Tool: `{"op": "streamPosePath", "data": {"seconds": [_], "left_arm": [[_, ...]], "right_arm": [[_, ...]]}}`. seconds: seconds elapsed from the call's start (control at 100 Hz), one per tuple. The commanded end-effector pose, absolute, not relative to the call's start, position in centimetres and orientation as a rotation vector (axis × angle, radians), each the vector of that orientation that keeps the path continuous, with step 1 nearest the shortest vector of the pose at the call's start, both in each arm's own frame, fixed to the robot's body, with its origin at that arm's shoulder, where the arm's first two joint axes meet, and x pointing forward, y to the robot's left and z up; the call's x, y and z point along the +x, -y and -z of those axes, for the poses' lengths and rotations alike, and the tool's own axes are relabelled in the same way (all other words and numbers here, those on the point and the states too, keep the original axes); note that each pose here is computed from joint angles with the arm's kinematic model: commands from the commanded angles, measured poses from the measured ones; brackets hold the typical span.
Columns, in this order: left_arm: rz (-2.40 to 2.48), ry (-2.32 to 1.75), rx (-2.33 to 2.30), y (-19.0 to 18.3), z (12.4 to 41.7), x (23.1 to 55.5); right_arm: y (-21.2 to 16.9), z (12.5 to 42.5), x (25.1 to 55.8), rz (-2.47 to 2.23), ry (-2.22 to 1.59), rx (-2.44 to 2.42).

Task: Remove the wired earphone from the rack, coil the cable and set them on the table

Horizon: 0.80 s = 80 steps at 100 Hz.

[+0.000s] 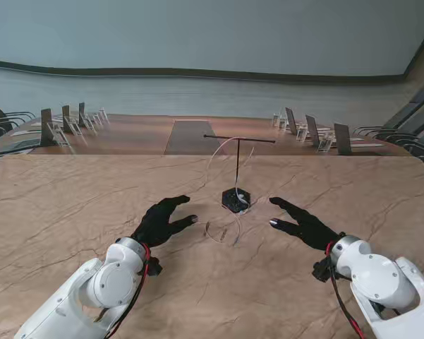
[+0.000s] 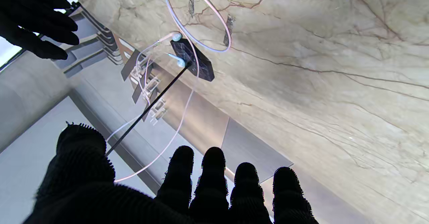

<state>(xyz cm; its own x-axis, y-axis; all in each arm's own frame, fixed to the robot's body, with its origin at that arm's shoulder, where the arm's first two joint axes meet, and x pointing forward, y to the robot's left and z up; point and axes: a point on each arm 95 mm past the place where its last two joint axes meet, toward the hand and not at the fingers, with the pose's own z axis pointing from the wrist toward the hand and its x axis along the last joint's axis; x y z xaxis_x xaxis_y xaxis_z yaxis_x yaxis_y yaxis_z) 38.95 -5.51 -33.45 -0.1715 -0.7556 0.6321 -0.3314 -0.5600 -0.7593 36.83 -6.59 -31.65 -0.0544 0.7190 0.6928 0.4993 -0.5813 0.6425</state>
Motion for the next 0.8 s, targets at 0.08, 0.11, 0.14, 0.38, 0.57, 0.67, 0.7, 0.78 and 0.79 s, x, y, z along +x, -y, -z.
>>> {"op": "streamPosePath", "data": {"seconds": [0.08, 0.11, 0.14, 0.38, 0.57, 0.67, 0.7, 0.78, 0.79], "left_arm": [[1.776, -1.246, -1.781, 5.7, 33.6, 38.6], [1.776, -1.246, -1.782, 5.7, 33.6, 38.6], [1.777, -1.246, -1.782, 5.7, 33.6, 38.6], [1.802, -1.247, -1.772, 5.8, 33.4, 38.7], [1.813, -1.246, -1.763, 6.0, 33.2, 39.5], [1.821, -1.231, -1.757, 6.0, 33.1, 40.2], [1.823, -1.227, -1.753, 6.1, 33.0, 40.5], [1.825, -1.227, -1.747, 6.1, 32.9, 41.3], [1.826, -1.226, -1.746, 6.1, 32.8, 41.4]], "right_arm": [[6.3, 31.8, 36.9, -1.697, -1.332, 2.024], [6.3, 31.8, 36.8, -1.697, -1.332, 2.023], [6.3, 31.8, 36.8, -1.697, -1.331, 2.023], [6.1, 31.9, 35.9, -1.686, -1.336, 2.022], [5.7, 32.0, 35.6, -1.678, -1.355, 2.032], [5.8, 32.1, 35.7, -1.668, -1.358, 2.042], [5.8, 32.1, 35.8, -1.666, -1.359, 2.043], [6.0, 32.2, 35.9, -1.665, -1.356, 2.041], [6.0, 32.1, 35.9, -1.665, -1.355, 2.042]]}}
